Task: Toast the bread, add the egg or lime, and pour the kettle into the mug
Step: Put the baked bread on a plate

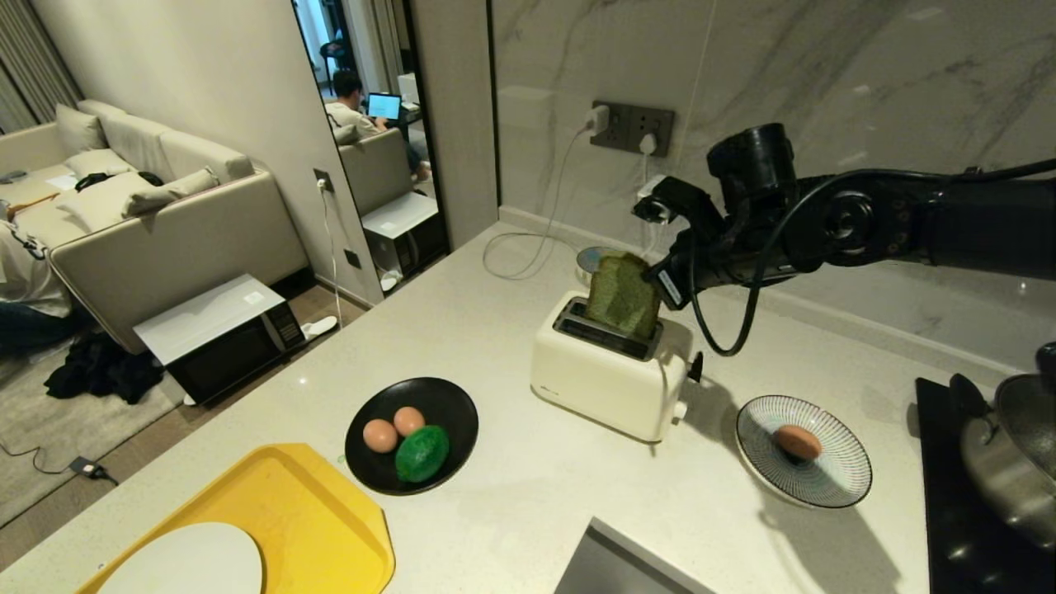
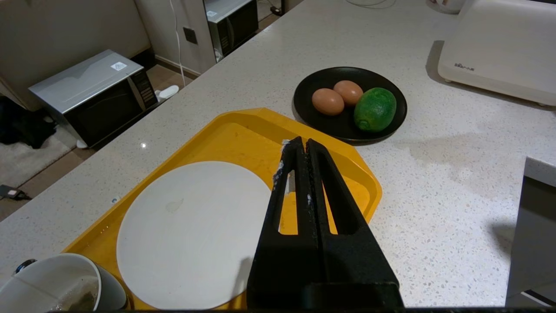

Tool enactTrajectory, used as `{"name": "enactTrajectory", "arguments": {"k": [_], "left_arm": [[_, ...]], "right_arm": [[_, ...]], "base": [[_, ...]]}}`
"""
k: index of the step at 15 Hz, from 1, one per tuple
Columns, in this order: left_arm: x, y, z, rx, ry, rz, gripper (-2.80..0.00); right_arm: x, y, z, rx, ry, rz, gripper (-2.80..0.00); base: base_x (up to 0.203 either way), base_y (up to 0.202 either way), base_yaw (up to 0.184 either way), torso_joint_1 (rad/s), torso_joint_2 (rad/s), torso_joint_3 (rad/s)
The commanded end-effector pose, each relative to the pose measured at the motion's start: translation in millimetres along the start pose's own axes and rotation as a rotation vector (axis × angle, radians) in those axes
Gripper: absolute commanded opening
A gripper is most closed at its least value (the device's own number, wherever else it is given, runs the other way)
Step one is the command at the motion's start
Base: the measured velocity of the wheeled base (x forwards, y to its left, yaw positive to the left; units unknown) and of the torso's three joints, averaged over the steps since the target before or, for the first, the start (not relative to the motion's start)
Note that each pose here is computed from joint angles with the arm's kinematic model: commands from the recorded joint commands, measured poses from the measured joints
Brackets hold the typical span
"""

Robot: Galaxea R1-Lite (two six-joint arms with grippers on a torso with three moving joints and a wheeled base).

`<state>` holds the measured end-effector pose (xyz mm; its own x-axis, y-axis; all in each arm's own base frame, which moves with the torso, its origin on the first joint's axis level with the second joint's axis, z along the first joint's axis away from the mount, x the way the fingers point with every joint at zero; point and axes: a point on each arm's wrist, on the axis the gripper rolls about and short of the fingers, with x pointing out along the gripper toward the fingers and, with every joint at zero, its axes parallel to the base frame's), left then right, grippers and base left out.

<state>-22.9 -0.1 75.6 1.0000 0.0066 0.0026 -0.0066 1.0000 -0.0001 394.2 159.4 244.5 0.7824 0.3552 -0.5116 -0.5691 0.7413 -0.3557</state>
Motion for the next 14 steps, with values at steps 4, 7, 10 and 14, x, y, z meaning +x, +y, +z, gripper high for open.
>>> {"name": "enactTrajectory", "arguments": {"k": [4, 7, 10, 14], "left_arm": [[0, 0.0, 0, 0.000, -0.001, 0.001, -2.80], [0, 0.0, 0, -0.001, -0.001, 0.001, -2.80], [0, 0.0, 0, -0.001, -0.001, 0.001, -2.80], [0, 0.0, 0, -0.001, -0.001, 0.001, -2.80]], "right_arm": [[-90, -6, 17, 0.016, -0.104, -0.049, -2.80], [-126, -6, 15, 0.028, -0.135, -0.078, -2.80], [-158, -6, 8, 0.031, -0.148, -0.109, -2.80], [-182, -3, -2, 0.040, -0.114, -0.208, -2.80]], "base": [[0.000, 0.000, 0.000, 0.000, 0.00, 0.000], [0.000, 0.000, 0.000, 0.000, 0.00, 0.000], [0.000, 0.000, 0.000, 0.000, 0.00, 0.000], [0.000, 0.000, 0.000, 0.000, 0.00, 0.000]]}}
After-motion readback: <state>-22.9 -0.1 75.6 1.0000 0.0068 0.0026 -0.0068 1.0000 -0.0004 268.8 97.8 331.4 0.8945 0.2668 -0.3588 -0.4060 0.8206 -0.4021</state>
